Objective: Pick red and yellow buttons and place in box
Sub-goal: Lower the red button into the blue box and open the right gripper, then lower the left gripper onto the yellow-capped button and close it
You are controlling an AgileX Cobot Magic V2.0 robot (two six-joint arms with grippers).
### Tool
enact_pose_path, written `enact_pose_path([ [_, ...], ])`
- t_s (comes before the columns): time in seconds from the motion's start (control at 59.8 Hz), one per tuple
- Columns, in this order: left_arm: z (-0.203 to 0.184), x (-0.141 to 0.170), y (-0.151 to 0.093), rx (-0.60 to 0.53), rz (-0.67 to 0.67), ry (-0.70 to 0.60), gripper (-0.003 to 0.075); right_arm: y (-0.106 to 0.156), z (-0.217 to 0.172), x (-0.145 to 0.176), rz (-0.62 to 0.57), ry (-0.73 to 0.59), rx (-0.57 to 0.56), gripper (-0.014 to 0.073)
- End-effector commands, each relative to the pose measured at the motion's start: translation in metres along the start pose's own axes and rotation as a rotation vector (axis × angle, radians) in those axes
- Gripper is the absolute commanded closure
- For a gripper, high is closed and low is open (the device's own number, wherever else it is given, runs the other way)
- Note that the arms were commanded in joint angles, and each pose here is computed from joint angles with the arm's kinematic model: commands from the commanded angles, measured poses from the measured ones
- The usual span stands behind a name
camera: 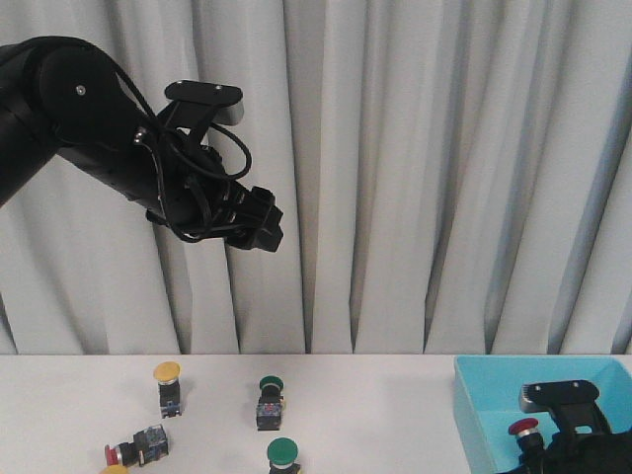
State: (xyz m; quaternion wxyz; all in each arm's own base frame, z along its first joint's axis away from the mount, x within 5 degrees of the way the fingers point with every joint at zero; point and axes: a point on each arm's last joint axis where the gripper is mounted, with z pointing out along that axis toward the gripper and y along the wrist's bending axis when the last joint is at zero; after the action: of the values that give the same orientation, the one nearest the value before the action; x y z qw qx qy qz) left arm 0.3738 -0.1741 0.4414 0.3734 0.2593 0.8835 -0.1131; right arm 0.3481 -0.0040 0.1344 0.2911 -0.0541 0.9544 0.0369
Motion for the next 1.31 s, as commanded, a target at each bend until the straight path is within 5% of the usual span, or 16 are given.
enact_pose_path([
  [0.0, -0.038, -0.013, -0.005, -0.004, -0.002, -0.138, 0.0144, -0.004, -0.011, -0.016, -0.007, -0.071, 0.031, 0.0303],
  [0.301, -0.021, -0.003, -0.004, 0.003, -0.011, -0.073, 0.0144, -0.006, -0.010, -0.017, -0.012, -0.072, 0.042, 0.0097],
  [0.502, -0.018, -0.002, -0.004, 0.003, -0.012, -0.069, 0.0144, -0.003, -0.024, -0.030, -0.020, -0.113, 0.027, 0.0084],
  [0.837, -0.020, 0.004, 0.008, -0.097, -0.021, -0.014, 0.0144, 0.016, -0.141, -0.091, -0.067, -0.381, -0.067, 0.0087],
  [1.021, -0.018, 0.020, 0.045, -0.256, -0.199, 0.064, 0.0144, 0.026, -0.197, -0.093, -0.075, -0.500, -0.083, 0.0087],
  [1.289, 0.039, 0.081, 0.082, -0.283, -0.284, 0.268, 0.0144, 0.037, -0.252, -0.084, -0.116, -0.607, -0.096, 0.0087],
])
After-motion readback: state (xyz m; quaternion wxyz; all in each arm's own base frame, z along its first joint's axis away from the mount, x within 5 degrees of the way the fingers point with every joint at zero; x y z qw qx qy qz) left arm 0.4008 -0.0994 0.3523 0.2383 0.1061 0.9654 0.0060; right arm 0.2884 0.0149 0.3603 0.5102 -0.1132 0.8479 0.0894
